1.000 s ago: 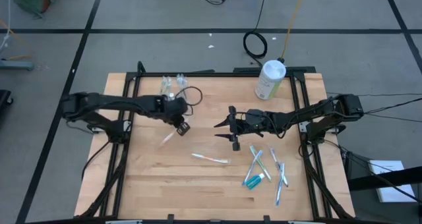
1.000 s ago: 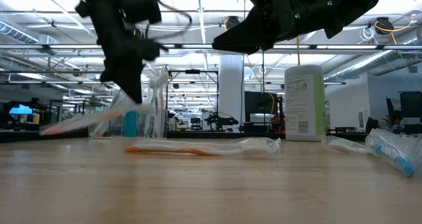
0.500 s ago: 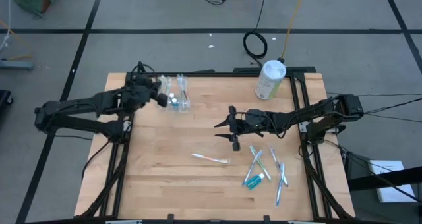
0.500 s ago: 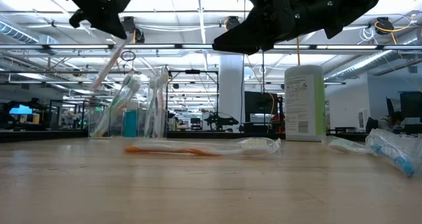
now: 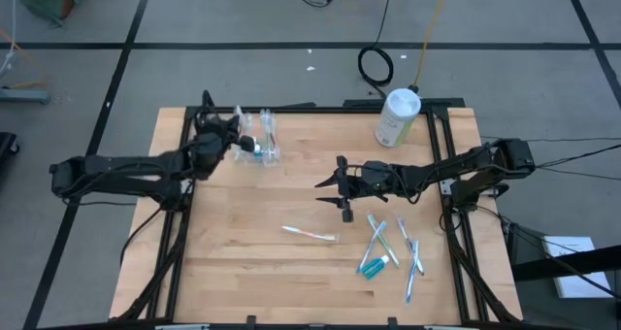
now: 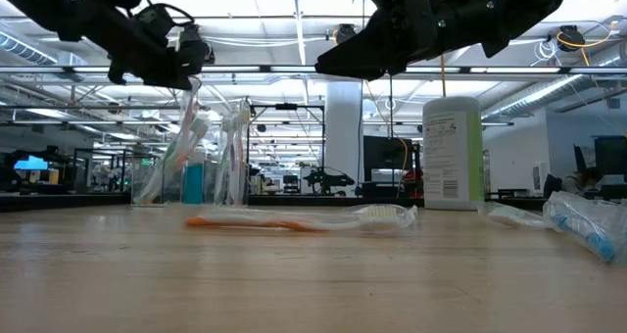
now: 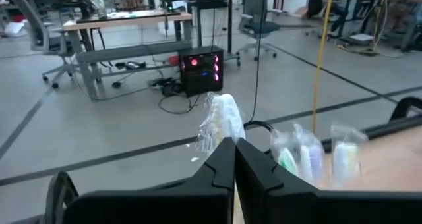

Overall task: Pick & Place toothbrushing station
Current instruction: Put the orange toothbrush into the transparent organizer

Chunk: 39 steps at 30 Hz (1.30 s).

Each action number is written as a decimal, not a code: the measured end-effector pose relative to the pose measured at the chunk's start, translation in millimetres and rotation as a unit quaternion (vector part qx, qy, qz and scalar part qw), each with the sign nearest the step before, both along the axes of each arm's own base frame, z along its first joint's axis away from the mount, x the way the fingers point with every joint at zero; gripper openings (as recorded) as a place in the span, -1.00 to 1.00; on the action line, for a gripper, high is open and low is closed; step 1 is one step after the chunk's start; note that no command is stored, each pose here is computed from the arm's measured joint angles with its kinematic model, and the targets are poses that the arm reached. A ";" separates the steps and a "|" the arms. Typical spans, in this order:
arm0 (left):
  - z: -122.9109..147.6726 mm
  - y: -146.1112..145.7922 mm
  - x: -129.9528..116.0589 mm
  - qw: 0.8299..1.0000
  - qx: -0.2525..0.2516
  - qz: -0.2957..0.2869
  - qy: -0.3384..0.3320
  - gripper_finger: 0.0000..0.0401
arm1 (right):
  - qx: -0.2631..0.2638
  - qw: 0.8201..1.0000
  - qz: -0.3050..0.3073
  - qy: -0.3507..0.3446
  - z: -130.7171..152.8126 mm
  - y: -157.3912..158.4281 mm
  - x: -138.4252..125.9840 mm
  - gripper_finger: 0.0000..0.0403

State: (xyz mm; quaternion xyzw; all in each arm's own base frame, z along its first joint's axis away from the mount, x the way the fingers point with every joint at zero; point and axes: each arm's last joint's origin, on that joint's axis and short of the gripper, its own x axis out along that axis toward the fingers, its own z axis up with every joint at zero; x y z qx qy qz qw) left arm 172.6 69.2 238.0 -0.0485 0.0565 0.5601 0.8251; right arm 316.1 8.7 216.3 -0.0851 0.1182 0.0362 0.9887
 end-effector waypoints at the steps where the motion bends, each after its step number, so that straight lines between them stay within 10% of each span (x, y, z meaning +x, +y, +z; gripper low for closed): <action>1: -0.6 -1.2 -0.4 1.000 0.003 -0.004 0.002 -0.98 | -0.001 1.000 0.000 0.000 0.0 0.0 0.0 -0.23; 12: 35.7 -17.0 -12.9 0.996 0.089 -0.005 0.024 -0.99 | -0.011 1.000 0.003 0.000 0.0 0.0 0.0 -0.23; 25: -1.3 -13.6 -13.3 0.996 0.003 0.054 0.069 -0.95 | -0.011 1.000 0.003 0.001 -0.2 0.0 -0.1 -0.23; 39: 14.9 -17.0 -5.5 0.998 0.043 0.018 0.043 -0.98 | -0.011 1.000 0.003 0.000 0.0 0.0 0.0 -0.23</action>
